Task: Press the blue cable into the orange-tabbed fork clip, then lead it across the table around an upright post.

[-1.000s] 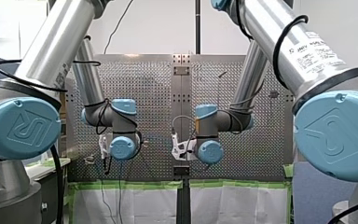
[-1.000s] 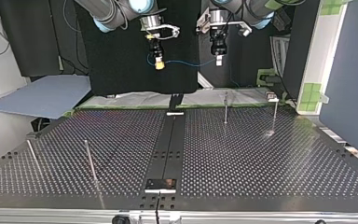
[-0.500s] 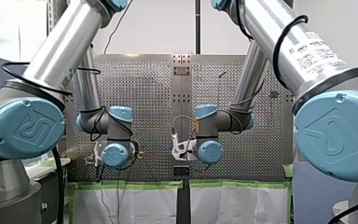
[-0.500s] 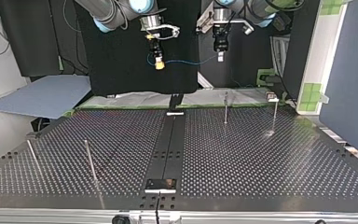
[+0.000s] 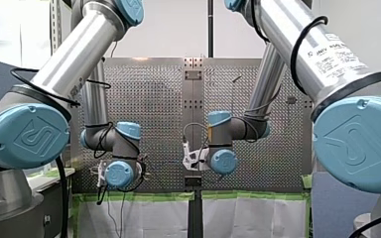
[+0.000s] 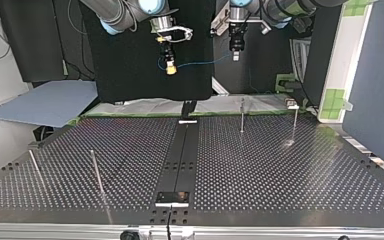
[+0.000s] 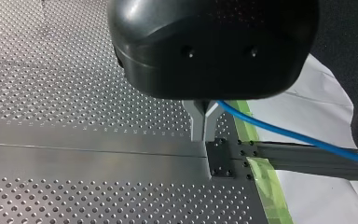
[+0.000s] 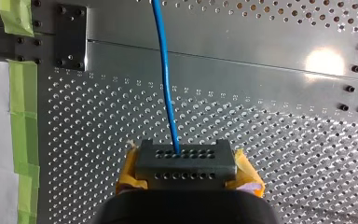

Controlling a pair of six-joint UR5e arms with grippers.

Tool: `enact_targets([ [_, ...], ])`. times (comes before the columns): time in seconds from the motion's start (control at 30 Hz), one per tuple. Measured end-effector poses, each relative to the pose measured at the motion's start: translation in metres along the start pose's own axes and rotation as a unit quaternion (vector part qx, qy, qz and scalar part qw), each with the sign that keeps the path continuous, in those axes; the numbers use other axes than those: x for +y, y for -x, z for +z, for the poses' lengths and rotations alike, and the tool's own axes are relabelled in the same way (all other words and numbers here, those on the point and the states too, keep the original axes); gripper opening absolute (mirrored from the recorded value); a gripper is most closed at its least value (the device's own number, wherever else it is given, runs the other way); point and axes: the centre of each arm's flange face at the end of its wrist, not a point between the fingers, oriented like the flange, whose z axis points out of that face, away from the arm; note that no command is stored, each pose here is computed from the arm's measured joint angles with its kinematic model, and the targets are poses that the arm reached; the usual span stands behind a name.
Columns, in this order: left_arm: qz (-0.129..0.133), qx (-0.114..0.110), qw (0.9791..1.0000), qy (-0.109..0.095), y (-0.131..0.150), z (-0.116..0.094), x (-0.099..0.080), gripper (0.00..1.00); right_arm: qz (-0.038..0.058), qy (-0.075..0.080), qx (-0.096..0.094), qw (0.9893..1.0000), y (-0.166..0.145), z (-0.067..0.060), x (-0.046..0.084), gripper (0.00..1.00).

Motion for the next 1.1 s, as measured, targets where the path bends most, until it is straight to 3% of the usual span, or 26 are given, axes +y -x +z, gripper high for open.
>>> enact_targets([
  [0.2, -0.004, -0.011, 0.9999, -0.007, 0.010, 0.009, -0.004, 0.00, 0.0105, -0.001, -0.011, 0.9999, 0.007, 0.001, -0.015, 0.00],
  [0.37, -0.029, -0.014, 0.9995, -0.001, 0.026, 0.011, -0.003, 0.00, 0.0406, 0.001, 0.009, 0.9991, -0.014, 0.007, -0.035, 0.00],
  [0.57, -0.069, -0.032, 0.9971, 0.004, 0.049, 0.017, 0.000, 0.00, 0.0800, -0.011, 0.042, 0.9958, -0.048, 0.024, -0.039, 0.00],
  [0.73, -0.105, -0.057, 0.9927, 0.009, 0.069, 0.026, 0.002, 0.00, 0.1056, -0.022, 0.045, 0.9932, -0.045, 0.036, -0.036, 0.00],
  [0.93, -0.138, -0.069, 0.9879, 0.016, 0.074, 0.038, 0.004, 0.00, 0.1102, -0.022, 0.033, 0.9931, -0.025, 0.048, -0.036, 0.00],
  [1.1, -0.145, -0.070, 0.9867, 0.026, 0.073, 0.046, 0.010, 0.00, 0.1130, -0.022, 0.028, 0.9929, -0.012, 0.062, -0.040, 0.00],
])
